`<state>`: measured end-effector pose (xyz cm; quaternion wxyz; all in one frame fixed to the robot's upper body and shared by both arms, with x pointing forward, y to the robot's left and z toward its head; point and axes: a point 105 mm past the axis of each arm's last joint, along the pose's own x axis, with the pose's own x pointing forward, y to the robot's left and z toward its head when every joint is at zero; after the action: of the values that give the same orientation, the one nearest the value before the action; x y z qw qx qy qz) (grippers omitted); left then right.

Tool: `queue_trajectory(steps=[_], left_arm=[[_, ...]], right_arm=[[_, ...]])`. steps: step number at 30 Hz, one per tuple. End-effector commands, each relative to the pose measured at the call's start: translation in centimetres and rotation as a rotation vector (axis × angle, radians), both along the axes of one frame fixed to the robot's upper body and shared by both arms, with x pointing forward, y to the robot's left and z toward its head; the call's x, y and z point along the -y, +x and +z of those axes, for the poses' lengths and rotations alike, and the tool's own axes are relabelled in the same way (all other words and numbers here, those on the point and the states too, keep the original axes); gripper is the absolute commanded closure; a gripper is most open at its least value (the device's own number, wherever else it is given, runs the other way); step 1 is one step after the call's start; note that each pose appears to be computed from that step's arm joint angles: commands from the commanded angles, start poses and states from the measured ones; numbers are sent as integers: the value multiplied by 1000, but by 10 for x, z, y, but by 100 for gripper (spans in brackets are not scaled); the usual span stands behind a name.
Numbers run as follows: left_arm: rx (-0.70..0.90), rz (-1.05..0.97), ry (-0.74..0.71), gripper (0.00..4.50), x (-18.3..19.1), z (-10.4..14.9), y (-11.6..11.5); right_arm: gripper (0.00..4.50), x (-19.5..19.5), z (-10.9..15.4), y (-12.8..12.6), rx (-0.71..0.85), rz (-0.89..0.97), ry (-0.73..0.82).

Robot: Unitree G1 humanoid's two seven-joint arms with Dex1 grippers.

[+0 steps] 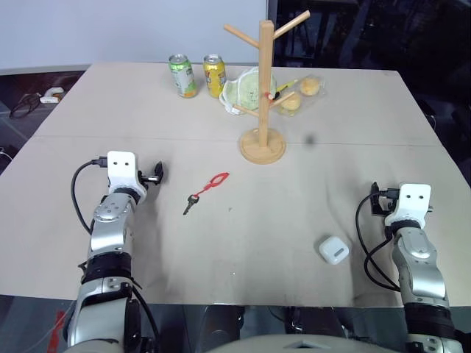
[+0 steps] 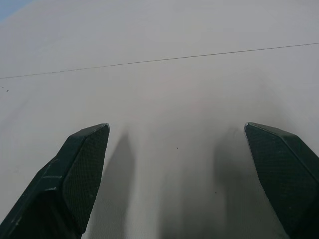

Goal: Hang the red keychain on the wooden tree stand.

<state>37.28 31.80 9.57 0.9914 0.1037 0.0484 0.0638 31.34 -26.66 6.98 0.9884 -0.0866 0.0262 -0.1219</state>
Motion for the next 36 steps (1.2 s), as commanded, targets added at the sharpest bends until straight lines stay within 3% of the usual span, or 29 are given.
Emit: queue_trajectory(steps=[1, 8, 14, 16, 19, 24, 31, 36], left_arm=[[-69, -4, 7, 0, -4, -14, -3], [-52, -134, 58, 0, 7, 15, 11], [-40, -481, 57, 0, 48, 61, 19], [-44, -641, 76, 0, 68, 78, 16], [-104, -1044, 198, 0, 121, 98, -14], [-156, -1463, 328, 0, 178, 97, -72], [-169, -1739, 377, 0, 206, 88, -110], [-104, -1802, 376, 0, 218, 87, -117]], right_arm=[[7, 6, 6, -2, 0, 8, -32], [7, -6, 36, 3, 7, 246, -86], [7, -35, 55, -12, -45, 601, -59], [7, -50, 57, -29, -102, 775, -23], [7, -70, 56, -57, -202, 1015, -24], [7, -81, 47, -87, -309, 1233, -105], [7, -84, 24, -114, -382, 1482, -304], [7, -84, 12, -107, -366, 1541, -362]])
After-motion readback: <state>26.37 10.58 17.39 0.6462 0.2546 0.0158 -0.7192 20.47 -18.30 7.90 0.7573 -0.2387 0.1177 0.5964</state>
